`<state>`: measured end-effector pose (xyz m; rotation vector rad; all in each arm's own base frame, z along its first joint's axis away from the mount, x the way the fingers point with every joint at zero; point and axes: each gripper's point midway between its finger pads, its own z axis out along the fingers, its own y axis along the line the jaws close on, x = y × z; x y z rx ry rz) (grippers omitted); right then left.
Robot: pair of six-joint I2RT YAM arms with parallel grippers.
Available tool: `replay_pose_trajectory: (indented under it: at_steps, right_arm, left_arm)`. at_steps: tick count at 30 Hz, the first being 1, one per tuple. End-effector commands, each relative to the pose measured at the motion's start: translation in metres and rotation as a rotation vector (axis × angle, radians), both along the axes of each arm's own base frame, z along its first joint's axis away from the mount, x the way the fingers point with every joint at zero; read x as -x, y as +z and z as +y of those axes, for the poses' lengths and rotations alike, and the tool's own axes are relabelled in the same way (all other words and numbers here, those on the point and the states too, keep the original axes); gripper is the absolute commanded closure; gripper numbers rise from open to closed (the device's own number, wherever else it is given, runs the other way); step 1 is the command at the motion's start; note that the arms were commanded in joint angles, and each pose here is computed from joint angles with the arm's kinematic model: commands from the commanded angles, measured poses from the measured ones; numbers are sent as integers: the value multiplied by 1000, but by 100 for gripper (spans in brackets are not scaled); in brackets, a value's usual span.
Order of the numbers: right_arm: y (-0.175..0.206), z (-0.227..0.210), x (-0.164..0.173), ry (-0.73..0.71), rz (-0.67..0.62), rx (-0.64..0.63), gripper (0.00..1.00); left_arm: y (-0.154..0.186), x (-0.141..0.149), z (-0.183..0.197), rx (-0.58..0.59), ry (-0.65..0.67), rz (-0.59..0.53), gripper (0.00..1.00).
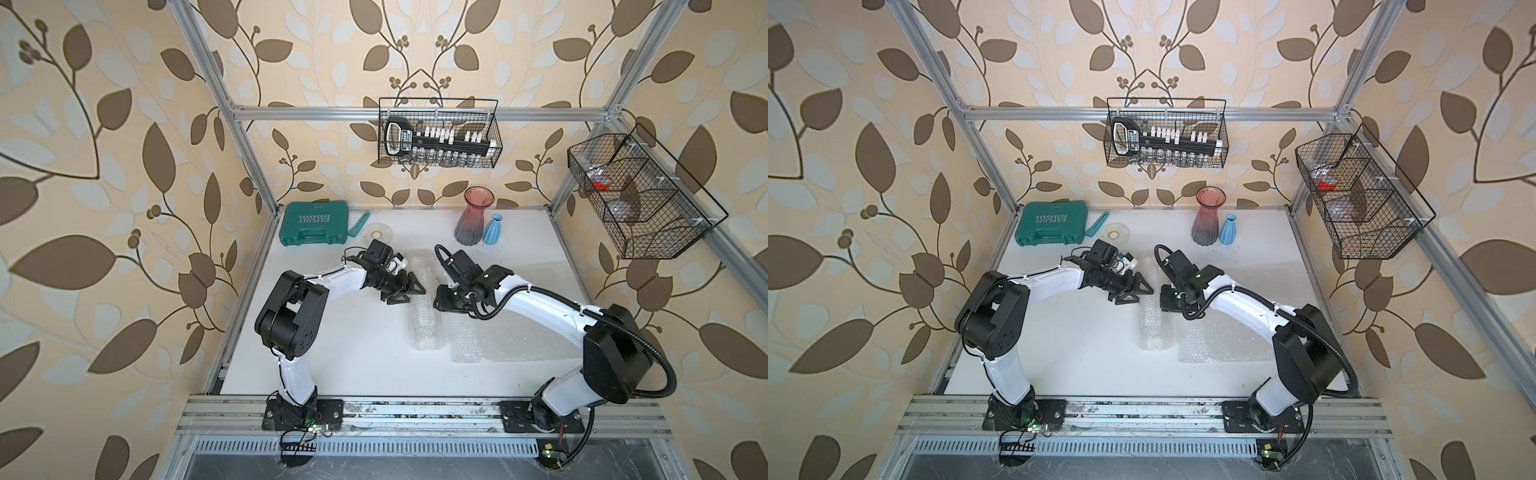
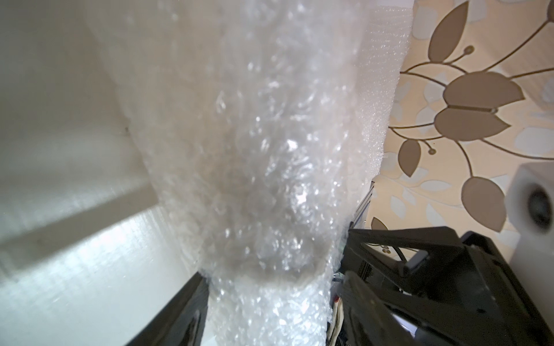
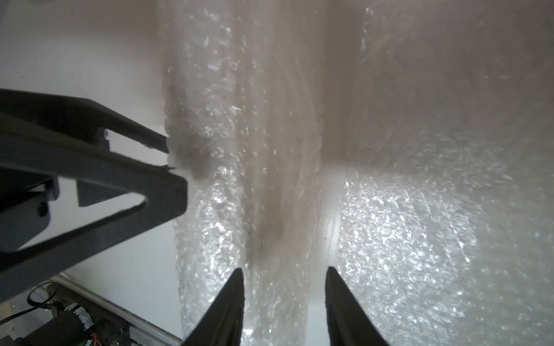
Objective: Unwrap the vase from the bubble wrap
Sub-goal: Unwrap the bubble wrap at the center of the board.
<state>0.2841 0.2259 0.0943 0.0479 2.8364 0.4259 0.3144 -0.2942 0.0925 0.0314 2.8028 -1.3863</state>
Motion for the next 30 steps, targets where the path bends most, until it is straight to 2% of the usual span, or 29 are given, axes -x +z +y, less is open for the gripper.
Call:
replay_pose_trajectory:
  at_steps: [1,12,19,27,30]
  right_arm:
    - [1,-3,-4,-13,1,57,57]
    - [-7,-11,0,10,29,174,61]
    - [-8,-8,2,36,42,196,61]
    - [-13,-7,1,58,62,222,61]
    - [-12,-6,1,66,61,223,61]
  left_arm:
    - [13,-1,-8,17,-32,-38,29]
    - [14,0,-9,22,-41,-38,30]
    - [14,1,-11,17,-54,-40,27]
    - [9,10,-21,21,-103,-23,10]
    - [6,15,-27,16,-131,-10,7]
